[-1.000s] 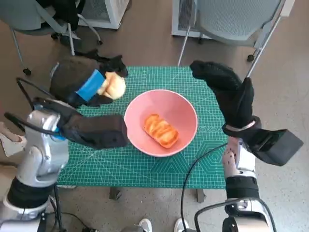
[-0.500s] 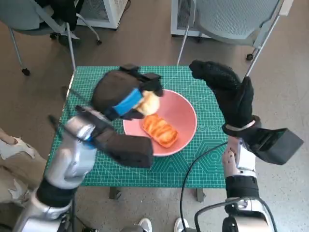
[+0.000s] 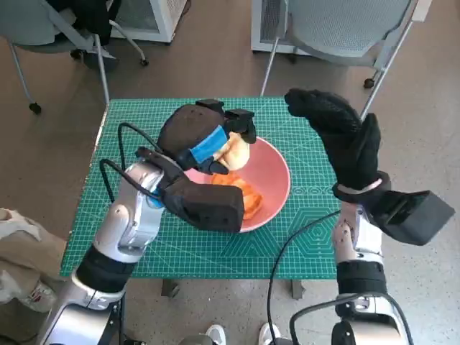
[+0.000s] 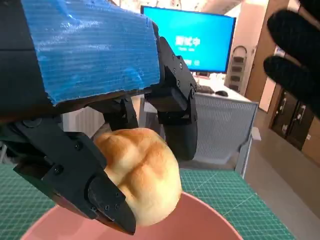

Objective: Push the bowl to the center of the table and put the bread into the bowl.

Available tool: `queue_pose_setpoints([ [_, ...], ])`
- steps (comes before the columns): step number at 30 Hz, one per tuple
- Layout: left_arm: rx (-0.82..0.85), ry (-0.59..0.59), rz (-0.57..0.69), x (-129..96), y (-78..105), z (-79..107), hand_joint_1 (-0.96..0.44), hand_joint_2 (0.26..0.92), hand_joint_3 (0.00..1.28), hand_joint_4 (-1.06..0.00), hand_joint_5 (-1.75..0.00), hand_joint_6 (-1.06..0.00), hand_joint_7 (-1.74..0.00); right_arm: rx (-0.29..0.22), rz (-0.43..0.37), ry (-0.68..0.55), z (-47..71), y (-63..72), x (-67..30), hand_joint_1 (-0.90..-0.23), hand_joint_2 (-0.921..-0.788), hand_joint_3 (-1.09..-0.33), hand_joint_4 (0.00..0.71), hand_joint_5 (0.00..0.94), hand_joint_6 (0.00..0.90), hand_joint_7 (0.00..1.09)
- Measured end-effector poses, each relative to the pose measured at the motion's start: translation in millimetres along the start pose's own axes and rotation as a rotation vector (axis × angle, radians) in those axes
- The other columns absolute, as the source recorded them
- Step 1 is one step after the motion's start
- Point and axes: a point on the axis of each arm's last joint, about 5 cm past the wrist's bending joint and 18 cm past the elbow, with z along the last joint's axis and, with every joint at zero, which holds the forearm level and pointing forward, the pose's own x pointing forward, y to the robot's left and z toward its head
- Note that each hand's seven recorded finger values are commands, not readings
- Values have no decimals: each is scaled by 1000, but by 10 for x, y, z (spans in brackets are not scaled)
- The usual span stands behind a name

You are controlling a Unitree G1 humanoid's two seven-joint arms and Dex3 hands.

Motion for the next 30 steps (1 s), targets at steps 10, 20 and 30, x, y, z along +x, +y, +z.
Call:
queue_pose_setpoints([
  [10, -174, -30, -82, 3, -47, -73, -161, 831, 5, -184, -63, -269, -207, -2, 0, -2, 4, -1, 0, -682, -921, -875, 74, 1, -1, 293],
  [20, -174, -38, -87, -53, -79, -144, -456, 845, 10, -73, -2, -228, -116, -6, -7, -7, 11, 2, 4, -683, -921, -874, 75, 1, -1, 294],
  [30, -326, -48, -11, -153, -67, -353, -591, 910, 35, -3, 1, -89, -35, -11, -13, -20, 29, 9, 21, -684, -921, -873, 76, 1, -1, 293],
])
